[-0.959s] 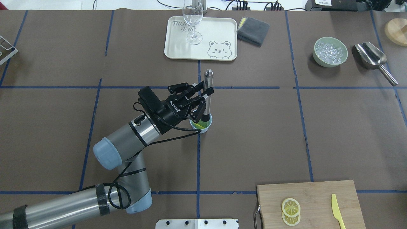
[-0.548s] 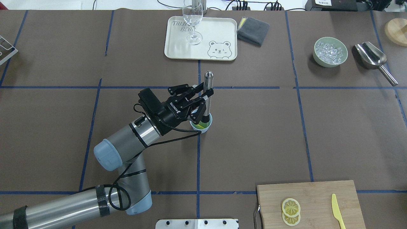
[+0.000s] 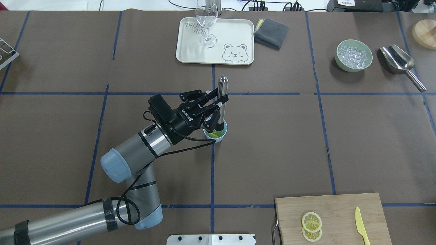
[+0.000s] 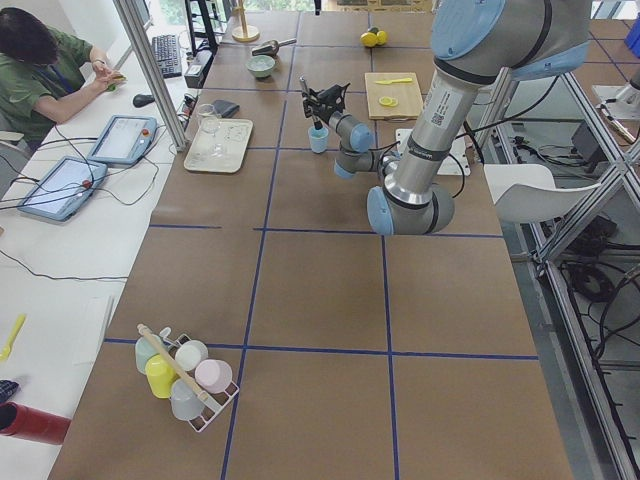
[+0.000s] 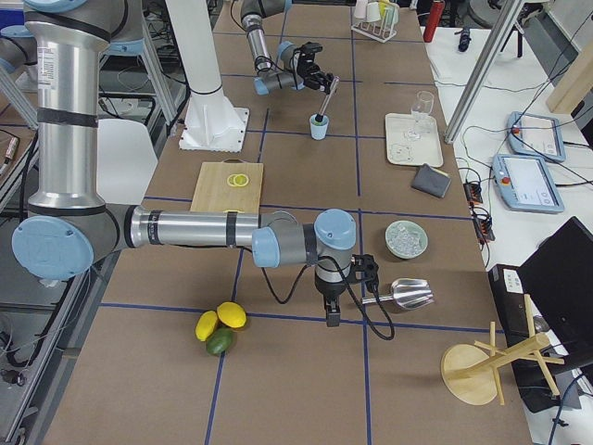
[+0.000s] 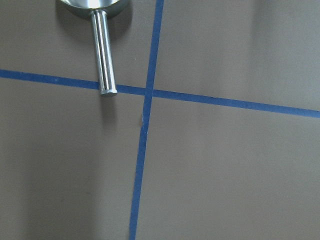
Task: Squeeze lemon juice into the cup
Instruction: 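Press the muddler down on the lemon slice inside the cup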
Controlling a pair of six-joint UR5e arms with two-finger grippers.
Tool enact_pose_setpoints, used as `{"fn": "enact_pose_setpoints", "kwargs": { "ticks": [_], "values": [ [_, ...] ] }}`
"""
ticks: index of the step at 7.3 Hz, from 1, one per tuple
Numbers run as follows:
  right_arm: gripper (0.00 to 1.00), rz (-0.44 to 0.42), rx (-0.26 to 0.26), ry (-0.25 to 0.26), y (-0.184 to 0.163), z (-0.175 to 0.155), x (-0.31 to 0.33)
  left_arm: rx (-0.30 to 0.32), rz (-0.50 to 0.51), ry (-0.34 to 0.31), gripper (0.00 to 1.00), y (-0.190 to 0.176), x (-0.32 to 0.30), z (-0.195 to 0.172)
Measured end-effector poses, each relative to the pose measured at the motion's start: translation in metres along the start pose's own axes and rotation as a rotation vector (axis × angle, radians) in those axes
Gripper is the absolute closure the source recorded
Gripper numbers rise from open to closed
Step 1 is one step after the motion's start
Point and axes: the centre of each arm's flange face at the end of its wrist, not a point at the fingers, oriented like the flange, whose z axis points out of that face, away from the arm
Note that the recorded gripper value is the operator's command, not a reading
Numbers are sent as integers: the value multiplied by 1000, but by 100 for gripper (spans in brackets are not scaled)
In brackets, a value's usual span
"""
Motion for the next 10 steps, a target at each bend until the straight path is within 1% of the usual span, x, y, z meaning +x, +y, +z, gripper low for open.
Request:
{"fn": "enact_pose_setpoints", "kwargs": {
  "ticks": [2,4,6,8,10],
  "values": [
    [0,-1,0,0,0,0,0,-13,10,-13,100,7,-4,-2],
    [0,-1,0,0,0,0,0,-47,26,-38,100,24,-13,-7],
    [0,-1,0,0,0,0,0,-78,32,-44,100,40,-13,-11],
    [0,0,1,0,0,0,0,-80,26,-37,100,42,-7,-12],
    [0,0,2,0,-1,-1,0,-46,11,-23,100,25,1,-8]
  ]
}}
